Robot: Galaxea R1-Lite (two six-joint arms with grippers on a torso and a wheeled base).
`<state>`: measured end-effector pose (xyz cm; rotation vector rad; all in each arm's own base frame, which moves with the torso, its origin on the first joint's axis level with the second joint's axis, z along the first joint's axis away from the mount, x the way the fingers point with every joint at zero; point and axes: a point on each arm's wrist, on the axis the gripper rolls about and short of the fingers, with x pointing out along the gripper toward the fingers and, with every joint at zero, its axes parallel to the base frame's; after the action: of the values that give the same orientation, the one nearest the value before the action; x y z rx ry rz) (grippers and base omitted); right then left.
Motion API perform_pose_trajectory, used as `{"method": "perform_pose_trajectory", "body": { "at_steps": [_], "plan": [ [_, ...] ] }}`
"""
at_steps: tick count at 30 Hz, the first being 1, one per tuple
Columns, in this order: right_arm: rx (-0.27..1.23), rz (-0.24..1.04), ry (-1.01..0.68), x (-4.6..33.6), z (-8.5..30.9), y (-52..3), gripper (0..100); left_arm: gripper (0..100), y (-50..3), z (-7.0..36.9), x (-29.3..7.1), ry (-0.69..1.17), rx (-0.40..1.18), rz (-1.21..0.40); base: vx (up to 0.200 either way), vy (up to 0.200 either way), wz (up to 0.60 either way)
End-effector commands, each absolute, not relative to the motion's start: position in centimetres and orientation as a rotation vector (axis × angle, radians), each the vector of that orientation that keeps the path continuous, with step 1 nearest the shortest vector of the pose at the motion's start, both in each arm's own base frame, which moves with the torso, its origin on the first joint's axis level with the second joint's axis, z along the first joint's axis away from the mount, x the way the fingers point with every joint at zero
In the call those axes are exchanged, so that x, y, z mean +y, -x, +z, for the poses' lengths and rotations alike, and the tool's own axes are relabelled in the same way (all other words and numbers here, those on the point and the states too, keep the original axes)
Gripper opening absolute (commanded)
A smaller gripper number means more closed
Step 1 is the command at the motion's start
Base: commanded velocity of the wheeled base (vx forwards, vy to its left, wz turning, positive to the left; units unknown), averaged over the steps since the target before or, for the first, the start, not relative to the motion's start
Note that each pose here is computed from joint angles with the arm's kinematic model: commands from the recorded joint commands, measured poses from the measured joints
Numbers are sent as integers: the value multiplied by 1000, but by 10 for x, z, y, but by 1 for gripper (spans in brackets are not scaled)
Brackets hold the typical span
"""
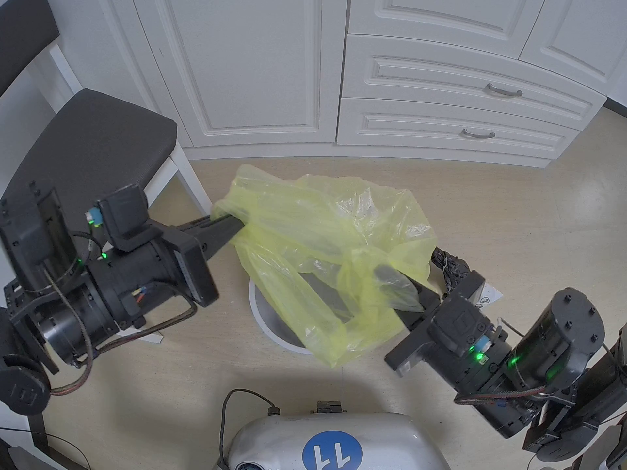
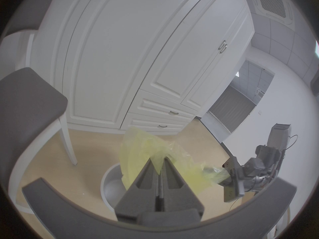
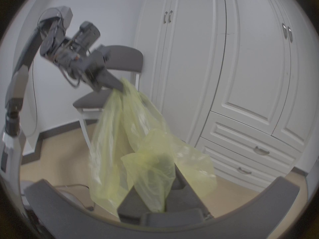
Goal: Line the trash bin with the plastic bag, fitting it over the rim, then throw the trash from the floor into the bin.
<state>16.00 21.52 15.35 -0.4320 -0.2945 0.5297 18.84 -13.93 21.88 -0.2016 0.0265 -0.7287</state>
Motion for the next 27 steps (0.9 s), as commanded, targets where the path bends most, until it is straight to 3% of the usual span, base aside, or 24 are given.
{"method": "perform_pose_trajectory", "body": {
  "at_steps": [1,16,27],
  "plan": [
    [-300,583,366,241,148,-161,0,0,-204,195,-156,184,101,-726,0,0,0],
    [-228,569,312,274,114,-204,0,0,-205,184,-149,182,127,-700,0,0,0],
    [-191,503,334,273,93,-245,0,0,-240,143,-163,216,178,-663,0,0,0]
  ]
}}
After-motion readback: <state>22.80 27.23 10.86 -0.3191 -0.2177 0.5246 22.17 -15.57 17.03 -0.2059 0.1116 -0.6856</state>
